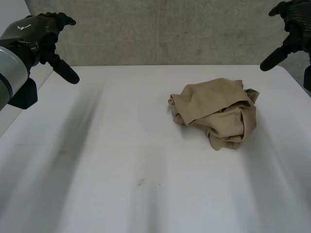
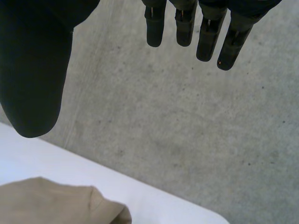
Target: Fold the shorts.
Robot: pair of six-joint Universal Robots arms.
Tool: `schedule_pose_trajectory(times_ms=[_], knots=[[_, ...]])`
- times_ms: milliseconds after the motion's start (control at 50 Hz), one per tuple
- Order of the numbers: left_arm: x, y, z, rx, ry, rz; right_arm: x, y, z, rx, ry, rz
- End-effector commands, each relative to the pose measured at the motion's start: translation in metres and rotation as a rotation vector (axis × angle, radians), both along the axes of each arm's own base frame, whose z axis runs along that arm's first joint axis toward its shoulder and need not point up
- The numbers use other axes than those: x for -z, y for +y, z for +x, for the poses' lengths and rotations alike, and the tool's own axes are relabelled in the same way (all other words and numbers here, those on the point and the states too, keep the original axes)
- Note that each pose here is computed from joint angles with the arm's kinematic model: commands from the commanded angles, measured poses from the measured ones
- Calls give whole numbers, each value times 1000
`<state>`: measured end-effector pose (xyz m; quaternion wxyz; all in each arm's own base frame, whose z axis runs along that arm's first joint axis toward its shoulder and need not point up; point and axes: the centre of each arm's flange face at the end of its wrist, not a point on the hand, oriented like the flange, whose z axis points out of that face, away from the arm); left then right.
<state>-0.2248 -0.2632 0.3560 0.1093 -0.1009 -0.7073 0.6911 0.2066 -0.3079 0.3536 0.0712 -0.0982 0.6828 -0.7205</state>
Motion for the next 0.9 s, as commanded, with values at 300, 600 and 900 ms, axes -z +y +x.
schedule_pose_trajectory(times_ms=[300, 600, 900], knots=[[0, 8, -1, 13, -12, 24, 11, 1, 10, -84, 196, 1], [12, 4, -4, 19, -25, 57, 98, -63, -14, -133, 620, 88], [56, -3, -34, 110, -57, 128, 184, -90, 3, -340, 550, 44]])
